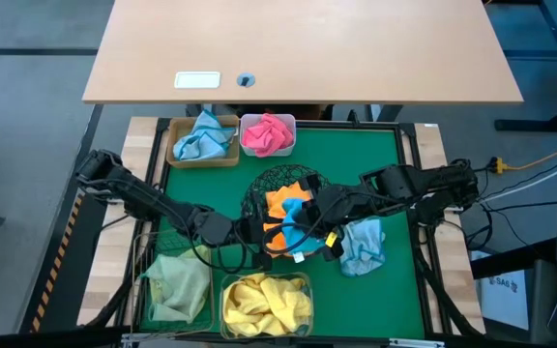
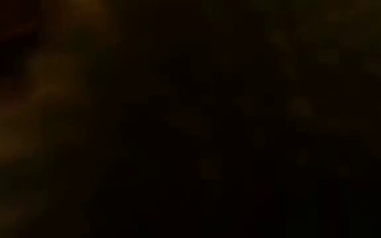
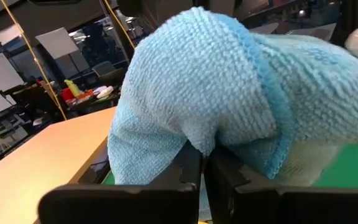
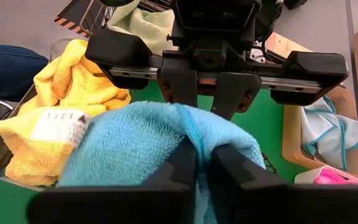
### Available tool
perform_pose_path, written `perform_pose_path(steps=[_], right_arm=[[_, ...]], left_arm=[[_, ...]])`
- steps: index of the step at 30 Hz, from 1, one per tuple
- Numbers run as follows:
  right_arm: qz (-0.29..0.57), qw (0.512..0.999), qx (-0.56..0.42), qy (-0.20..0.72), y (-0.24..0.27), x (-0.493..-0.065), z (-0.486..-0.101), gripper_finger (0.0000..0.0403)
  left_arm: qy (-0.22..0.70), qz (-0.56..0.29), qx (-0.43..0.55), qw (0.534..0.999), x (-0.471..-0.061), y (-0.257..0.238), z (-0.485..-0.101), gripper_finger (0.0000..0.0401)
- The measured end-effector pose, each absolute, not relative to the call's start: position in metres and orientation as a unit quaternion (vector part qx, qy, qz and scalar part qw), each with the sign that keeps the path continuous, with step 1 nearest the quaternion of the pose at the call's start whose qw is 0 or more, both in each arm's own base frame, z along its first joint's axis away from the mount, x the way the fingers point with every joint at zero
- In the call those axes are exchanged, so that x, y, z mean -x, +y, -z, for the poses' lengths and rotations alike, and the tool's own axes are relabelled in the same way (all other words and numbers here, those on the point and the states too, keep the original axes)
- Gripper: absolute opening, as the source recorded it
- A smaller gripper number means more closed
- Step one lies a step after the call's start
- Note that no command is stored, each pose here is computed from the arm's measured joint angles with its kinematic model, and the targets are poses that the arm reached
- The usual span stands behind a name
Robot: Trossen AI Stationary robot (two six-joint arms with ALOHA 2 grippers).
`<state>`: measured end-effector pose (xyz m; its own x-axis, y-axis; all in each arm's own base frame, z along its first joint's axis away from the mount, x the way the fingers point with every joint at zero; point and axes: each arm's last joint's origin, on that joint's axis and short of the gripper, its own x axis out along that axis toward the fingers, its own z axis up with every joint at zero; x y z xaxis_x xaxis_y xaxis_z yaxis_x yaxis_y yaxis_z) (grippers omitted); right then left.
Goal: Sort microfiber towel by color & place in baskets
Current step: Put the blue towel into the orange bin
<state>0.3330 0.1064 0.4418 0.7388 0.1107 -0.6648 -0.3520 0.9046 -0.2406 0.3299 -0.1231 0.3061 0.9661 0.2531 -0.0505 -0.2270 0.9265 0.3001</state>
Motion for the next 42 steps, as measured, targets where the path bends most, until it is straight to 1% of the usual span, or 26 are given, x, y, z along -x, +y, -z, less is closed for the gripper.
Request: perform_pose_path(steps=[2,5,9,11,14,20,23,28,33,36,39,42], right_arm=[[-0.126,0.915,0.178,0.338,0.106,-0.333,-0.442,0.005],[-0.121,0.916,0.179,0.338,0.106,-0.333,-0.442,0.0098],[-0.07,0.916,0.199,0.341,0.103,-0.331,-0.445,0.0158],[-0.053,0.916,0.205,0.34,0.1,-0.328,-0.451,0.0179],[-0.045,0.918,0.202,0.339,0.097,-0.319,-0.463,0.02],[-0.026,0.924,0.147,0.353,0.09,-0.298,-0.482,0.0211],[-0.017,0.919,0.123,0.373,0.087,-0.288,-0.482,0.0211],[-0.031,0.889,0.081,0.45,0.085,-0.275,-0.472,0.0211],[-0.074,0.878,0.055,0.469,0.089,-0.276,-0.467,0.0211],[-0.081,0.877,0.054,0.471,0.089,-0.274,-0.467,0.0211],[-0.086,0.879,0.063,0.466,0.088,-0.271,-0.47,0.0211],[-0.085,0.882,0.068,0.458,0.086,-0.266,-0.474,0.0211]], left_arm=[[0.045,-0.123,-0.148,0.98,-0.33,-0.123,-0.306,0.0003],[0.045,-0.127,-0.148,0.98,-0.33,-0.123,-0.306,0.0002],[0.046,-0.13,-0.147,0.979,-0.331,-0.121,-0.306,0.0002],[0.046,-0.134,-0.146,0.979,-0.332,-0.118,-0.306,0.0001],[0.046,-0.141,-0.135,0.98,-0.333,-0.113,-0.306,0.0001],[0.054,-0.164,-0.127,0.977,-0.338,-0.097,-0.305,0.0001],[0.055,-0.182,-0.125,0.974,-0.341,-0.086,-0.306,0.0],[0.048,-0.245,-0.142,0.958,-0.334,-0.06,-0.321,0.0],[0.016,-0.291,-0.136,0.947,-0.314,-0.037,-0.352,0.0],[0.001,-0.316,-0.135,0.939,-0.297,-0.025,-0.371,0.0],[0.002,-0.351,-0.133,0.927,-0.277,-0.011,-0.385,0.0],[0.022,-0.388,-0.136,0.911,-0.258,0.002,-0.393,0.0]])
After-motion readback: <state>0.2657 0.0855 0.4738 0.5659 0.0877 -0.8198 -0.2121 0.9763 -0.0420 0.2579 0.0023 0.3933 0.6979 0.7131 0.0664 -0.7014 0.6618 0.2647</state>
